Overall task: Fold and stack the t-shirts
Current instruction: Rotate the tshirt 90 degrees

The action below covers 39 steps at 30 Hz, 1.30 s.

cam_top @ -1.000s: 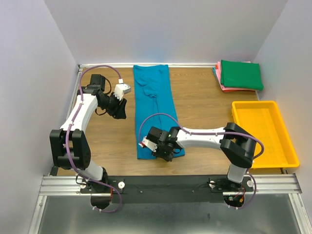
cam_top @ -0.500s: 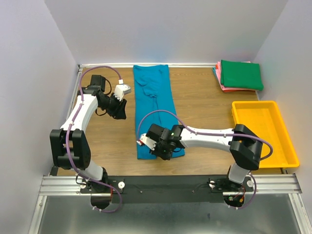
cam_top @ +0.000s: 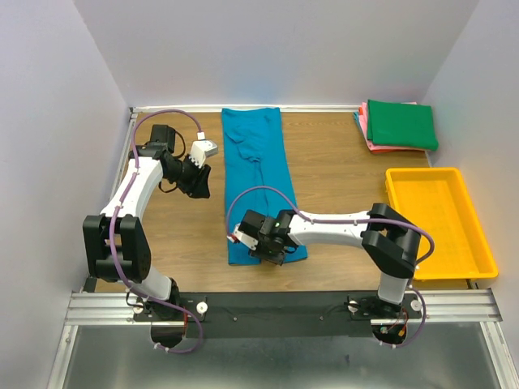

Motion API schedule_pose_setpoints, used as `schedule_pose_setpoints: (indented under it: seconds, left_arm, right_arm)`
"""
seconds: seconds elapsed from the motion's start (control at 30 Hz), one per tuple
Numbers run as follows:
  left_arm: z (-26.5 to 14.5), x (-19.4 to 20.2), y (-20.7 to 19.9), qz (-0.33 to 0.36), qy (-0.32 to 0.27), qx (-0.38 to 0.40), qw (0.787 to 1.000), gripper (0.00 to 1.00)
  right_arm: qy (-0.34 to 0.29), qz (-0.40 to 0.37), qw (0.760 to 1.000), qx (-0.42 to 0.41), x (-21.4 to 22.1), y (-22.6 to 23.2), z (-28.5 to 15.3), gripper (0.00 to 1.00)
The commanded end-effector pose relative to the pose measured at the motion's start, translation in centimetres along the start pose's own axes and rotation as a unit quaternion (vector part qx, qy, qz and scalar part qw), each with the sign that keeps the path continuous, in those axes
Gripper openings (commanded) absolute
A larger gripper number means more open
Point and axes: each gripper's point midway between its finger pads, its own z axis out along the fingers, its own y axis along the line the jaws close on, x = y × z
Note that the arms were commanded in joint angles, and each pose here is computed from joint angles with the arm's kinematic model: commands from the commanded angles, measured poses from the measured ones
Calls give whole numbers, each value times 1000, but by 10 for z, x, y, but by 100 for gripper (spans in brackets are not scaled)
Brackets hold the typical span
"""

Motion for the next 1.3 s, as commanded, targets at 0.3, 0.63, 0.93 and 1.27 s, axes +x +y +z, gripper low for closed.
schedule_pose_setpoints:
  seconds: [0.3, 0.63, 0.93, 1.27]
  left_arm:
    - [-4, 0, -3, 11, -11, -3, 1000, 48]
    - [-2, 1, -3, 10, -11, 1, 1000, 48]
    - [-2, -1, -4, 8, -11, 2, 1000, 48]
    - [-1, 0, -3, 7, -10, 3, 1000, 48]
  right_arm:
    - [25, -2, 1000, 5, 6, 3, 15, 17]
    - [12, -2, 1000, 7, 3, 2, -4, 21]
    - [14, -4, 1000, 0, 6, 5, -8, 27]
    - [11, -8, 1000, -10, 4, 8, -15, 27]
